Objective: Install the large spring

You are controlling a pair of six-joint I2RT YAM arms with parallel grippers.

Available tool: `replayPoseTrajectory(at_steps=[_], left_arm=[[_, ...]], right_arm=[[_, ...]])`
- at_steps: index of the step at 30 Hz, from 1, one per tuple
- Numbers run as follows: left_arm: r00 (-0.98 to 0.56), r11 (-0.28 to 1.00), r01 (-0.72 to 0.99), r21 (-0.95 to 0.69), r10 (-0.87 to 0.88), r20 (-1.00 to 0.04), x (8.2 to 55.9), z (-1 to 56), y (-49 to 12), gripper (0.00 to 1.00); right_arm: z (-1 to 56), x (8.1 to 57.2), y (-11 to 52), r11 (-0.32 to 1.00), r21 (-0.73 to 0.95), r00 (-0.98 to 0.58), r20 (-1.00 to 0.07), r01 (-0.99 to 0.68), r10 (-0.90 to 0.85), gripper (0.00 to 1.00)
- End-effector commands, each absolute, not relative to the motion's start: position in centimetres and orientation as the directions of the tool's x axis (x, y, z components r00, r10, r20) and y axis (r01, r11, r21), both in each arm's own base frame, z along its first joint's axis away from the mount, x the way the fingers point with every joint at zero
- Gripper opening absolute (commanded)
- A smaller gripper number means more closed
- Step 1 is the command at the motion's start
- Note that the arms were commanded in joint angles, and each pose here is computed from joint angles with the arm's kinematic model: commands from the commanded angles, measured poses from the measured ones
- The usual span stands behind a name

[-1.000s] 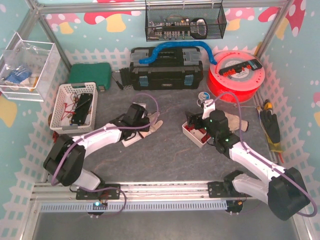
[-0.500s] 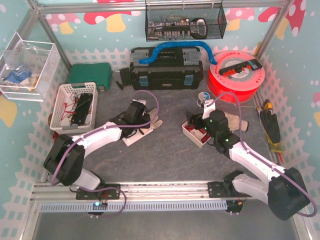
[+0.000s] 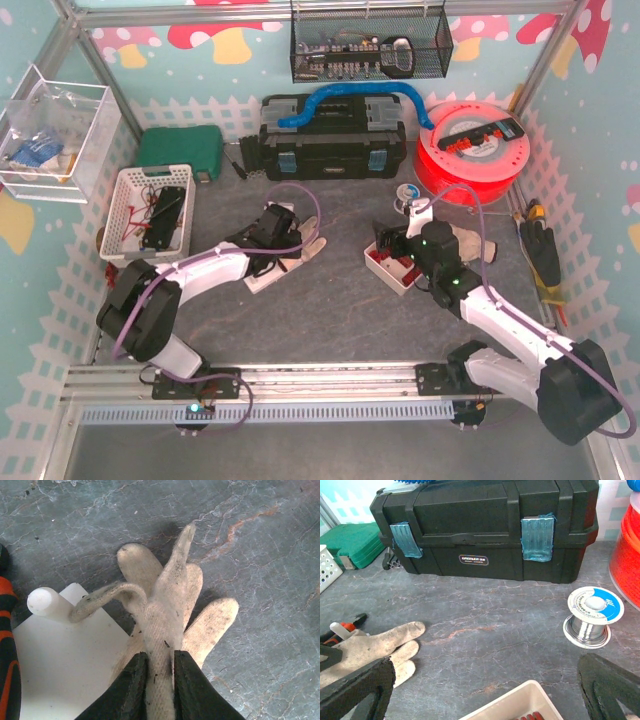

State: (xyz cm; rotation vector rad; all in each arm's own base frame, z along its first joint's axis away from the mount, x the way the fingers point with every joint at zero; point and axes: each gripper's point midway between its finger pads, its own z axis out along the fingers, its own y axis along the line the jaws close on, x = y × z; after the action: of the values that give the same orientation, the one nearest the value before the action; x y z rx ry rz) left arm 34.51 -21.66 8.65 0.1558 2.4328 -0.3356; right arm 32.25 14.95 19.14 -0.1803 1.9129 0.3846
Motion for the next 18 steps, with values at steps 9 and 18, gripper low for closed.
replayPoseTrajectory(at_steps=[9,18], left_arm=[[-0.722,0.948,0.229,-0.221,0.013,-0.692,35.0,11.8,-22.2,0.17],[-0.697,0.95,0.23,-0.213,0.008,-0.717,35.4,13.0,-22.2,0.13]], right_arm=[[19.1,32.0,14.9,0.937,0.17,-0.359,-0.932,-0.307,0.051,0.99],[19.1,32.0,15.0,0.935,0.174,-0.36,-0.931,-0.309,0.054,0.99]])
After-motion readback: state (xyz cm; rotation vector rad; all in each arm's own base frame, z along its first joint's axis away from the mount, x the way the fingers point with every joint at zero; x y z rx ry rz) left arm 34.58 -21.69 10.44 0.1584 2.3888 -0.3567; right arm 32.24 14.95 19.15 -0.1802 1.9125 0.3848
